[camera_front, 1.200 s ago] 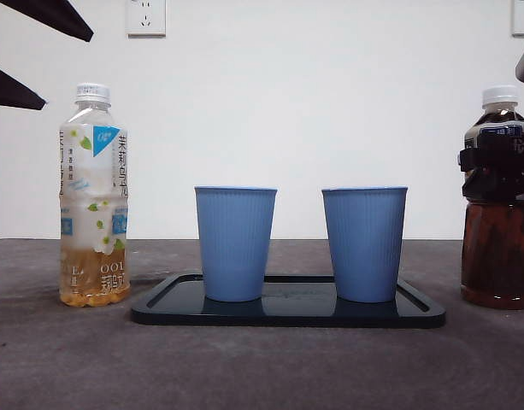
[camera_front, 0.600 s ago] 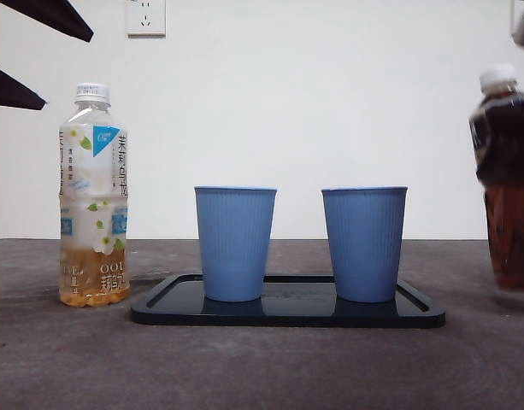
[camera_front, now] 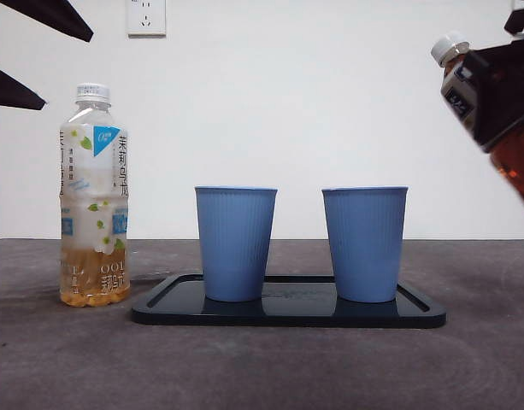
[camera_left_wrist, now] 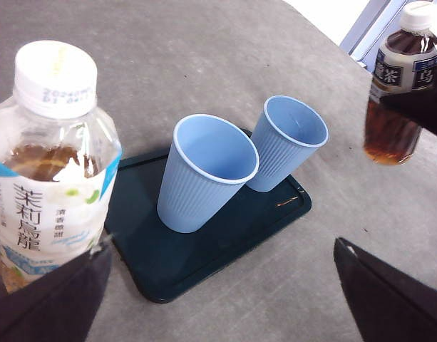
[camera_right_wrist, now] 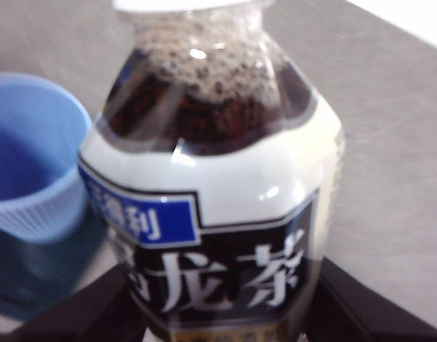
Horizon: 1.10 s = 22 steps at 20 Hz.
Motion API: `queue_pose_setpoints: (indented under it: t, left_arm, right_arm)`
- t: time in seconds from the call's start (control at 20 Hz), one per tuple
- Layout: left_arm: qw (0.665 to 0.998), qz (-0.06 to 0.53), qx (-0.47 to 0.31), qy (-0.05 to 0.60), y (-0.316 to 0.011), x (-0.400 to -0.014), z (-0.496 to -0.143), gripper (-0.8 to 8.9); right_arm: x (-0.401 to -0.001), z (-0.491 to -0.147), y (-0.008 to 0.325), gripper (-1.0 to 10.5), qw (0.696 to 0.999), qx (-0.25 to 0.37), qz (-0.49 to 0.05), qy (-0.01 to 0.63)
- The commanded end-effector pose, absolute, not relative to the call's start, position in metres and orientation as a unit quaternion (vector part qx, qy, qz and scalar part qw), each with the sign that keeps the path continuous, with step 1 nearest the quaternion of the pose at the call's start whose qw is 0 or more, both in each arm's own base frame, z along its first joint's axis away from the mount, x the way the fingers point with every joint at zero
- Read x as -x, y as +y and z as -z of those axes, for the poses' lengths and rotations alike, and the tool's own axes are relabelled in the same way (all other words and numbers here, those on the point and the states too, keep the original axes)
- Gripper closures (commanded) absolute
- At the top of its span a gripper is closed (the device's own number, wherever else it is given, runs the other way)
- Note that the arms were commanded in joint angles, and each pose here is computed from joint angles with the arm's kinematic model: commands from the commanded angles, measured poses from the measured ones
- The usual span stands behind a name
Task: Pour the drink into the cup
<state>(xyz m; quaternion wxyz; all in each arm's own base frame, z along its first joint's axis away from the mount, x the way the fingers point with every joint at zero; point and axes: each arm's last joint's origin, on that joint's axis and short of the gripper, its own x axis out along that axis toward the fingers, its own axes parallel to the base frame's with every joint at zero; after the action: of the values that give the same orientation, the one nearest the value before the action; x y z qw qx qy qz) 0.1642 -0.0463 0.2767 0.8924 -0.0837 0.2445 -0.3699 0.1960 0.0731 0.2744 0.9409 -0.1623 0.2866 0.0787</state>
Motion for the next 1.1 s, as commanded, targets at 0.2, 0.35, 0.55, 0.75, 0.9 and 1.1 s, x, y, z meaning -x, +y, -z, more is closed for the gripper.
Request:
queue_pose_setpoints:
  t: [0.2, 0.35, 0.55, 0.75, 0.9, 1.1]
  left_arm:
    - [0.892, 0.379, 0.078, 0.236, -0.049, -0.165, -0.281, 3.18]
    - [0.89, 0.382, 0.077, 0.236, -0.05, -0.165, -0.281, 3.18]
    - [0.89, 0.383, 0.076, 0.235, -0.051, -0.164, -0.282, 3.18]
    - [0.891, 0.383, 0.076, 0.233, -0.05, -0.164, -0.282, 3.18]
    - [0.89, 0.383, 0.076, 0.234, -0.05, -0.164, -0.282, 3.18]
    - [0.89, 0.383, 0.076, 0.234, -0.05, -0.164, -0.282, 3.18]
  right_arm:
    - [-0.198, -0.304, 0.085, 7.4, 0.927, 0.248, -0.092, 0.267]
    - [-0.199, -0.306, 0.093, 7.4, 0.909, 0.289, -0.1, 0.284]
    - [-0.203, -0.305, 0.106, 7.4, 0.878, 0.356, -0.097, 0.305]
    - [-0.21, -0.302, 0.12, 7.4, 0.851, 0.41, -0.09, 0.315]
    - [-0.218, -0.294, 0.133, 7.4, 0.812, 0.475, -0.078, 0.329]
    - [-0.224, -0.279, 0.141, 7.4, 0.775, 0.521, -0.06, 0.352]
